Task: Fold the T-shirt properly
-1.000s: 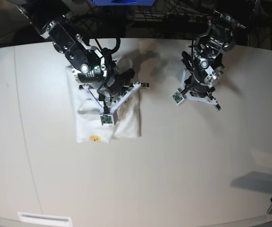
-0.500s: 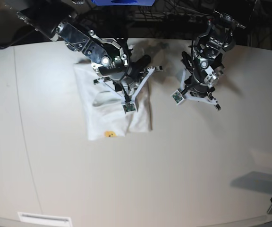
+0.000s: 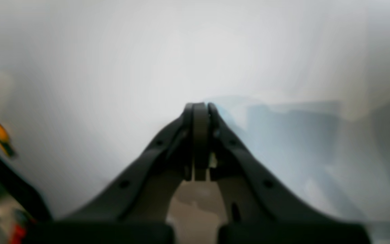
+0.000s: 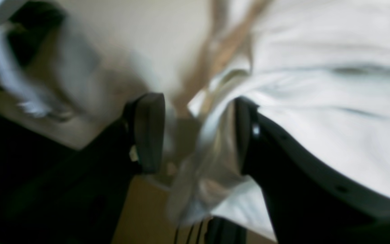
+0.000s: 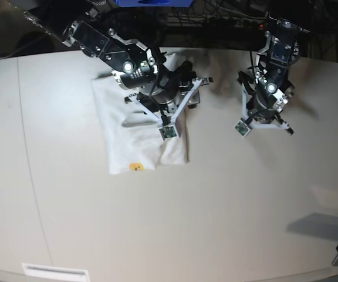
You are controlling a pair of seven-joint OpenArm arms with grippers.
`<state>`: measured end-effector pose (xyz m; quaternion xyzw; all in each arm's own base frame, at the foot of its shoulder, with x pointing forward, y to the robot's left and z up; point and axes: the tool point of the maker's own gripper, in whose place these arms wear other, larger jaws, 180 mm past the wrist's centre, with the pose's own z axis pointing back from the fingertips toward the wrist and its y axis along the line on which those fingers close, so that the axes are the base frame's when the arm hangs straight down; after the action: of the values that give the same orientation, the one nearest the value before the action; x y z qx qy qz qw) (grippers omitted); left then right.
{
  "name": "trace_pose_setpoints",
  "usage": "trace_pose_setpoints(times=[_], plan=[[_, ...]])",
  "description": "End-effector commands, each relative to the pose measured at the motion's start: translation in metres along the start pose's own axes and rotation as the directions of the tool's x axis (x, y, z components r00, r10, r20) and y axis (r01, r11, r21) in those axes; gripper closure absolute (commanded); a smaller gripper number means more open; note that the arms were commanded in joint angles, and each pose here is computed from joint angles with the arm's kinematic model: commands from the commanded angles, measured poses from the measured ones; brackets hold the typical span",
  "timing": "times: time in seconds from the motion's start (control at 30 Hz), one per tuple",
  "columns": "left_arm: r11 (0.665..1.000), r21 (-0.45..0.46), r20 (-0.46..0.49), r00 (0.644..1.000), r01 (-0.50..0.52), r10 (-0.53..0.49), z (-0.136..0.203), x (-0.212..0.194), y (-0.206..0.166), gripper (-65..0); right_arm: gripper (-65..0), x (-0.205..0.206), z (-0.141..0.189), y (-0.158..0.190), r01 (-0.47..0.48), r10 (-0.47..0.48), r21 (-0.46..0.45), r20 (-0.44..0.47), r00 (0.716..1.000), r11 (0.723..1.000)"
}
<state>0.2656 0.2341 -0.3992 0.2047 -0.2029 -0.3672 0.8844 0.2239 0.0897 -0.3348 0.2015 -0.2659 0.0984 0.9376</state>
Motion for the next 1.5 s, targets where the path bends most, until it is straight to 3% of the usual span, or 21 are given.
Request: trace_pose_setpoints(times=[0.0,0.23,0.33,0.53,0.6,0.77,0.83,1.0,1.13,1.33,1.47], plan=[[0.998,0.054,-0.004,1.000,-0.028,0.028,0.004,-0.002,0.020,0.0,-29.7,0.016,0.005,0.005,-0.003,0.003,0.014,0.058,0.998,1.000],[0.976,0.152,-0.050,0.985,-0.157,0.166,0.010,-0.039,0.064,0.0,-29.7,0.027,0.007,0.007,0.000,-0.001,0.018,0.084,0.996,1.000],[0.967,0.172,-0.079,0.976,-0.186,0.202,0.013,-0.059,0.069,0.0,-29.7,0.033,0.012,-0.014,0.000,0.003,-0.023,0.108,0.994,1.000],[0.957,0.189,-0.062,0.970,-0.218,0.233,0.017,-0.080,0.072,0.0,-28.9,0.061,0.022,-0.078,0.122,-0.094,-0.145,0.185,0.978,0.982],[0.956,0.185,-0.054,0.969,-0.226,0.240,0.017,-0.087,0.067,0.0,-24.1,0.067,0.026,-0.100,0.150,-0.111,-0.188,0.207,0.972,0.971],[0.952,0.193,-0.079,0.963,-0.238,0.256,0.020,-0.105,0.066,0.0,-1.9,0.059,0.038,-0.153,0.293,-0.230,-0.271,0.241,0.943,0.917],[0.950,0.197,-0.080,0.962,-0.241,0.261,0.021,-0.107,0.067,0.0,0.0,0.048,0.038,-0.160,0.318,-0.258,-0.286,0.228,0.939,0.904],[0.950,0.195,-0.072,0.963,-0.242,0.260,0.020,-0.103,0.067,0.0,-0.4,0.023,0.033,-0.157,0.323,-0.278,-0.293,0.185,0.942,0.900],[0.950,0.186,-0.068,0.961,-0.251,0.267,0.019,-0.100,0.063,0.0,-0.4,0.020,0.032,-0.157,0.330,-0.277,-0.293,0.208,0.938,0.897],[0.951,0.183,-0.069,0.961,-0.250,0.266,0.019,-0.100,0.061,0.0,-0.3,0.022,0.021,-0.123,0.287,-0.249,-0.230,0.183,0.951,0.930],[0.951,0.184,-0.072,0.961,-0.249,0.266,0.019,-0.102,0.061,0.0,-0.3,0.024,0.013,-0.116,0.276,-0.243,-0.220,0.169,0.955,0.936]])
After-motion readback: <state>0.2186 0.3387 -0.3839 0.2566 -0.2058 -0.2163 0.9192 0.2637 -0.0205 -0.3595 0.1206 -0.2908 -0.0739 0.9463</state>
